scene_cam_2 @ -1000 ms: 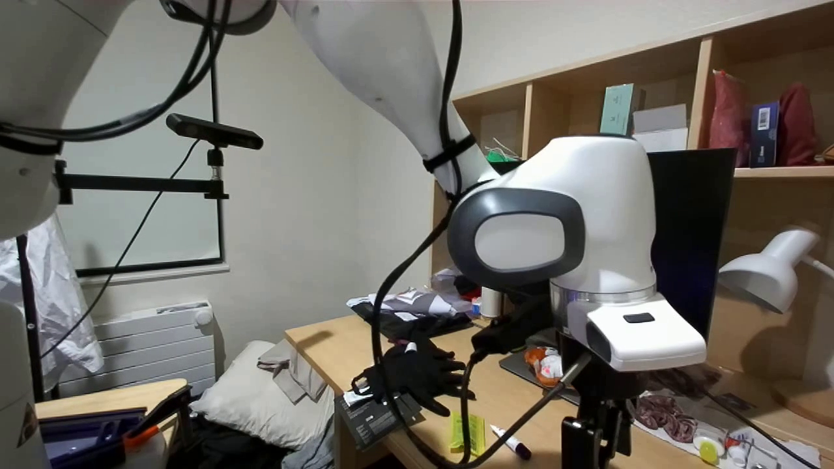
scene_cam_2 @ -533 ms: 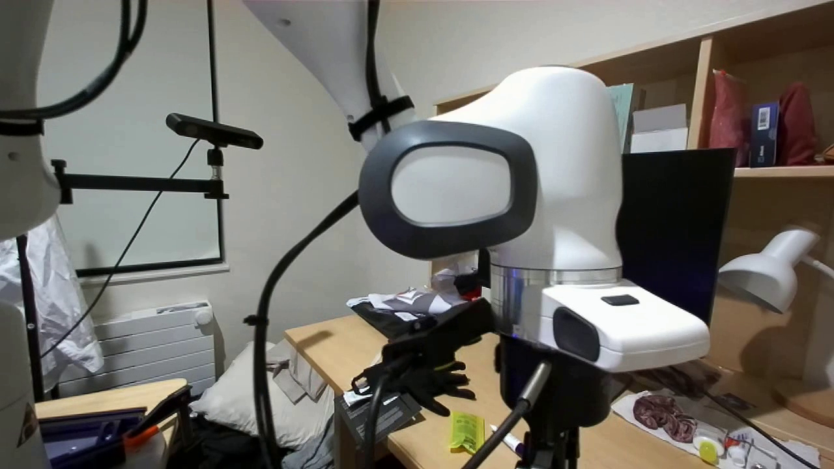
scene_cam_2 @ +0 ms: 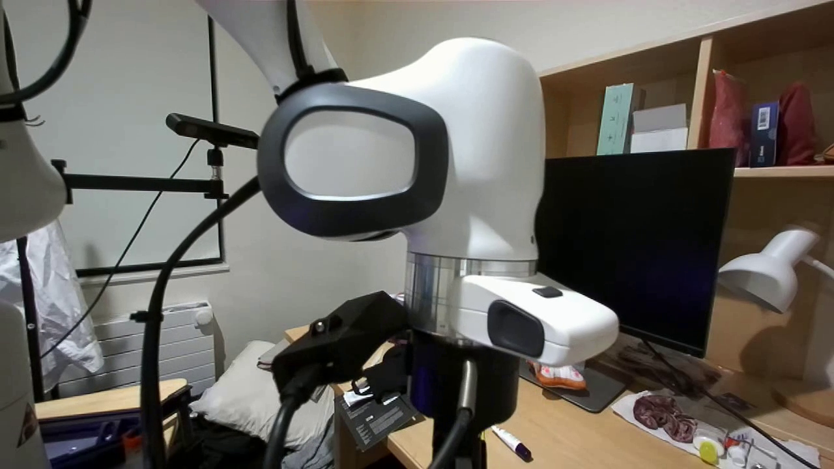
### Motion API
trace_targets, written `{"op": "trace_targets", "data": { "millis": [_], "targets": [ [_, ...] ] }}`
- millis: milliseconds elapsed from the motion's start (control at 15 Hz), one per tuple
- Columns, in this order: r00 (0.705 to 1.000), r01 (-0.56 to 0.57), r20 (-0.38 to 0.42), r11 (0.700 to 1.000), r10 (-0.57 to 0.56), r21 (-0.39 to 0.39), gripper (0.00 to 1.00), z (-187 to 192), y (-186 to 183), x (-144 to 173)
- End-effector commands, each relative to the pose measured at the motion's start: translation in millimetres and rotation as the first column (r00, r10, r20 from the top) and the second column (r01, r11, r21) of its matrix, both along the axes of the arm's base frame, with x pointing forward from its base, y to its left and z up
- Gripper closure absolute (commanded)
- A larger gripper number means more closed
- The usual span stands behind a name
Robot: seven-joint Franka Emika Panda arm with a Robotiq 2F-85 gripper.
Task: Move the black case from the sliding tray to the table top
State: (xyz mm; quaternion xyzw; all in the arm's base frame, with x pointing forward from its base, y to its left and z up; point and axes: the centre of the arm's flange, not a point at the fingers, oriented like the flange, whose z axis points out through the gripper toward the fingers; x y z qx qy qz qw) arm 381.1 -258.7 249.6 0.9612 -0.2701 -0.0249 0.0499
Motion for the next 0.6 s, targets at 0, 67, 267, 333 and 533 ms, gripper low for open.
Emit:
{"op": "trace_targets", "data": {
  "millis": [0, 67, 267, 333, 533],
  "targets": [
    [0.982, -0.182, -0.044, 0.982, 0.184, 0.059, 0.00, 14, 12, -19],
    [0.971, -0.227, -0.063, 0.971, 0.231, 0.072, 0.00, 16, 16, -20],
    [0.923, -0.354, -0.126, 0.930, 0.365, 0.099, 0.00, 20, 23, -24],
    [0.901, -0.395, -0.150, 0.912, 0.408, 0.108, 0.00, 20, 24, -26],
    [0.921, -0.353, -0.139, 0.930, 0.364, 0.100, 0.00, 13, 24, -16]
  ]
}}
